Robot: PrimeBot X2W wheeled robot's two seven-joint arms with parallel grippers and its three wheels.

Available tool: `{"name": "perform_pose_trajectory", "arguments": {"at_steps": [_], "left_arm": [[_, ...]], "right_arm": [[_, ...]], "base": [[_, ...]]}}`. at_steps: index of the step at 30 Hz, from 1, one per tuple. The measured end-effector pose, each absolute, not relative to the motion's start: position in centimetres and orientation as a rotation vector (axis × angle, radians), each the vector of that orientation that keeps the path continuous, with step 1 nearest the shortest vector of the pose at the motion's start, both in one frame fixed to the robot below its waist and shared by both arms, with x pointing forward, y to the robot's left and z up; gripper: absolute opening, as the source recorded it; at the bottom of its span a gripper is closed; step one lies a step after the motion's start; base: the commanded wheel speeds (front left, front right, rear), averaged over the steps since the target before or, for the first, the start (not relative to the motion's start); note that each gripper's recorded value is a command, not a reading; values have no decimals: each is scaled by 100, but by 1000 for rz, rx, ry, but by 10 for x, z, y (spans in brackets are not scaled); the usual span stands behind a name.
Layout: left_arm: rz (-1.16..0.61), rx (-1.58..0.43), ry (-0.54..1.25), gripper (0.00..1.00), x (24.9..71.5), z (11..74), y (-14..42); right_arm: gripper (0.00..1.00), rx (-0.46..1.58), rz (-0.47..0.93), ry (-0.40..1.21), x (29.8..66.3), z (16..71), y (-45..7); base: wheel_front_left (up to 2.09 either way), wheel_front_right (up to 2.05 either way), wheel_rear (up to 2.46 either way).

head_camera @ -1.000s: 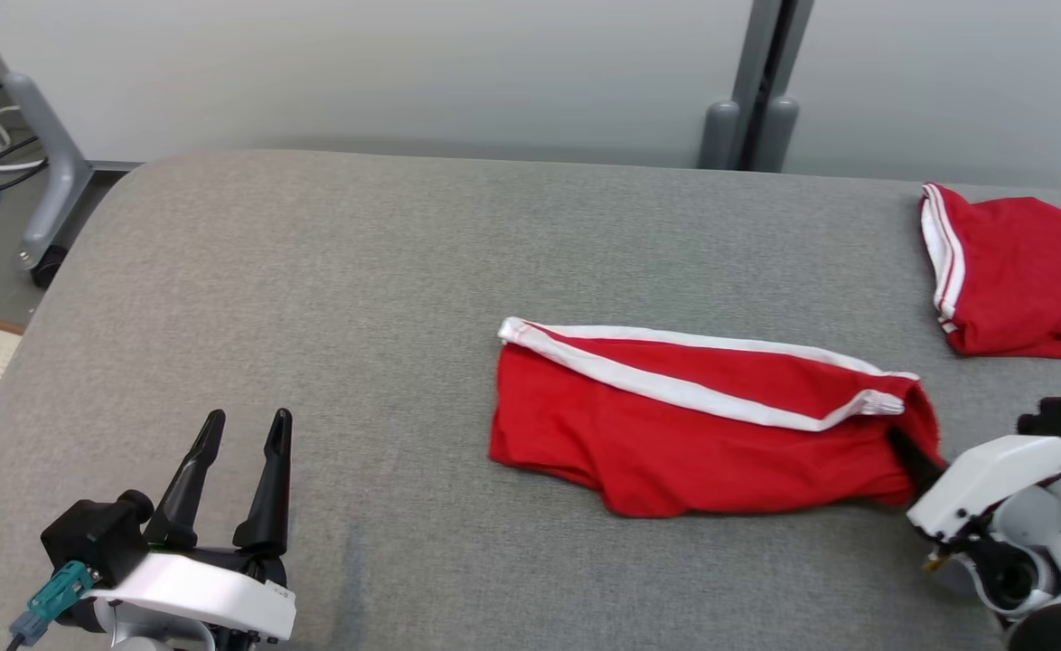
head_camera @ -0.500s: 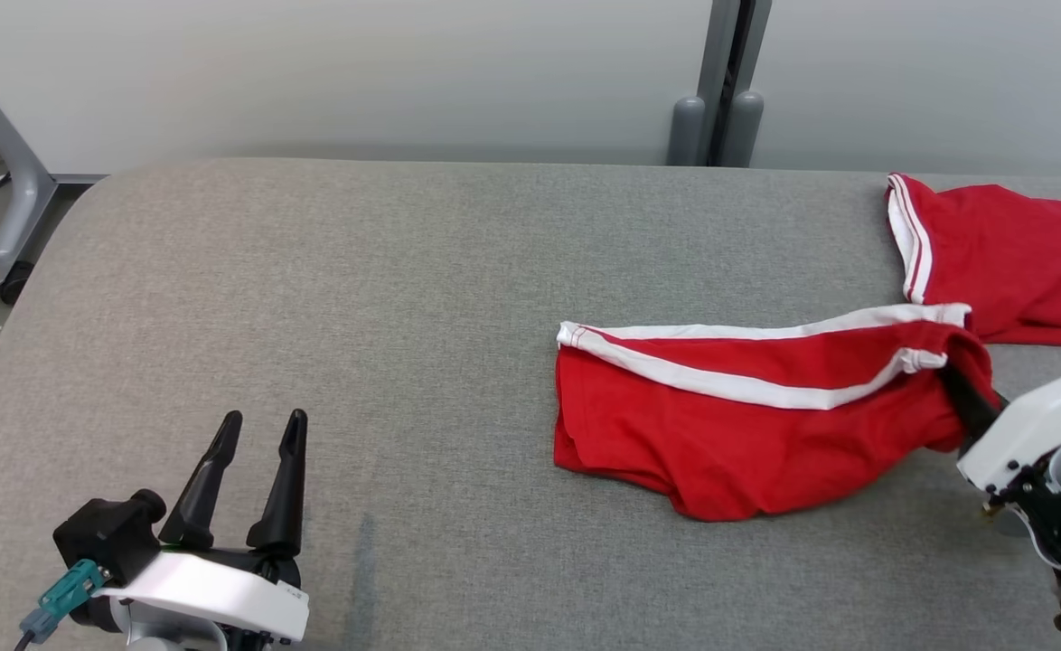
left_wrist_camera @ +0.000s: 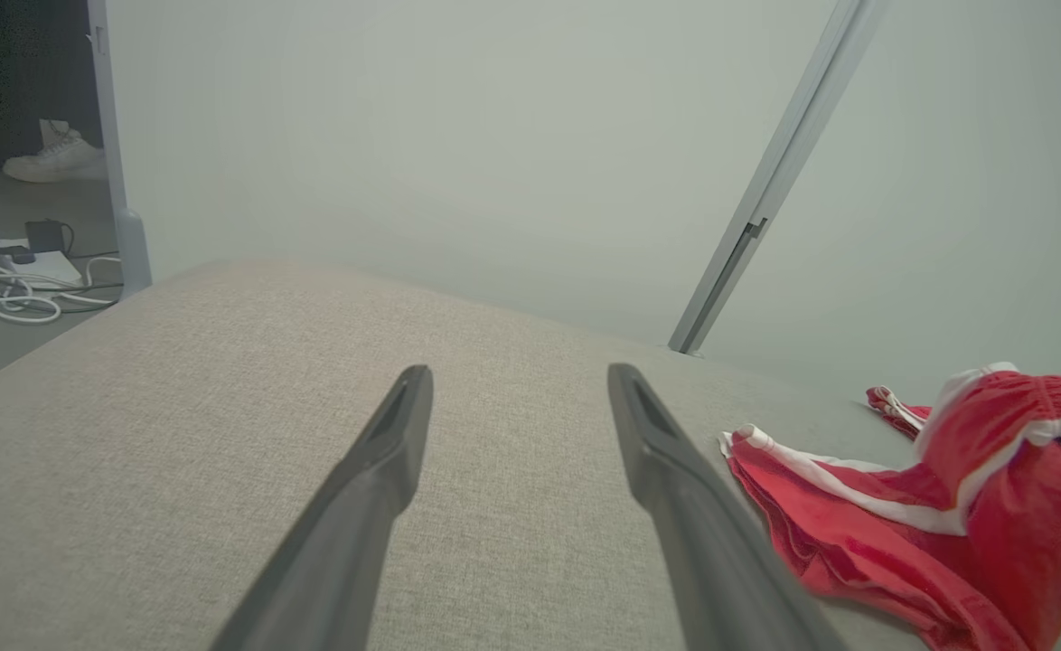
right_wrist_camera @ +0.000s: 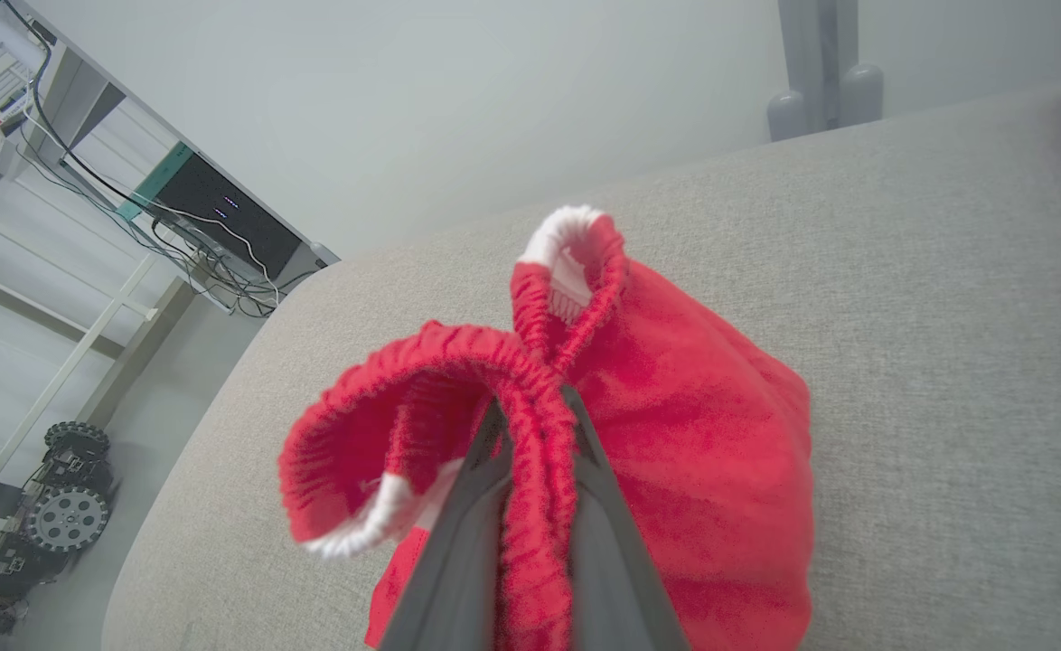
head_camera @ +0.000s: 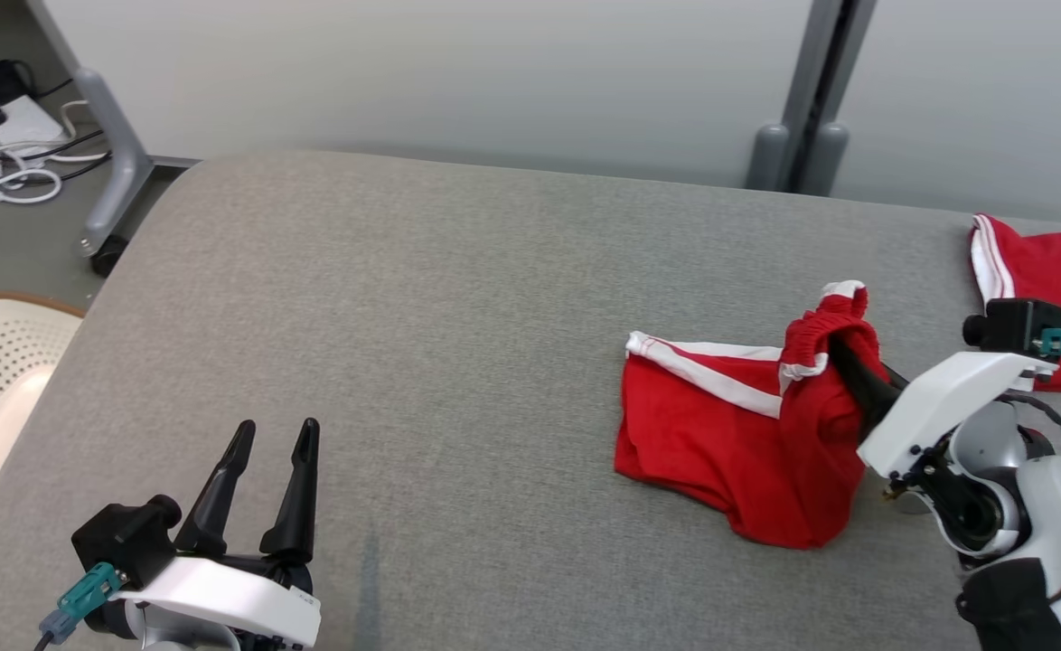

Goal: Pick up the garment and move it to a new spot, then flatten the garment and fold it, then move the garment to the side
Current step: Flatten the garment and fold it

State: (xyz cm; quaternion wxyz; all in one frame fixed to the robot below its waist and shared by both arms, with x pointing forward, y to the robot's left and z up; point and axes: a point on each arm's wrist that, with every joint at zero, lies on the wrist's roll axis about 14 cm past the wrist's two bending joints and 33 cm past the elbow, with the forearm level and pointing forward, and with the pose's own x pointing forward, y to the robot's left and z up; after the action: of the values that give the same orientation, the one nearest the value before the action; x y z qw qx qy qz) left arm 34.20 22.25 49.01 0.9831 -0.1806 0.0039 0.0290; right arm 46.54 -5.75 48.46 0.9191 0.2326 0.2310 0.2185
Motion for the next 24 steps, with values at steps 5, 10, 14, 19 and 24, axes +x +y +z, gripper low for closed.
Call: {"name": "perform_pose_trajectory", "arguments": {"at_steps": [5, 10, 14, 19, 24], "left_arm": [[100, -363, 4, 100, 333, 489, 234], [131, -369, 9, 100, 325, 485, 240], [157, -372, 11, 100, 320, 483, 246], [181, -368, 6, 100, 316, 483, 254], [202, -366, 11, 100, 310, 480, 259]], "right_arm": [[0, 461, 488, 486, 469, 483, -26], [3, 433, 515, 522, 472, 472, -1], [0, 412, 534, 565, 471, 459, 15], [0, 409, 567, 614, 467, 446, 36], [12, 399, 597, 675, 457, 429, 54]], "base": [[0, 0, 0], [0, 0, 0], [0, 0, 0], [0, 0, 0], [0, 0, 0]]}}
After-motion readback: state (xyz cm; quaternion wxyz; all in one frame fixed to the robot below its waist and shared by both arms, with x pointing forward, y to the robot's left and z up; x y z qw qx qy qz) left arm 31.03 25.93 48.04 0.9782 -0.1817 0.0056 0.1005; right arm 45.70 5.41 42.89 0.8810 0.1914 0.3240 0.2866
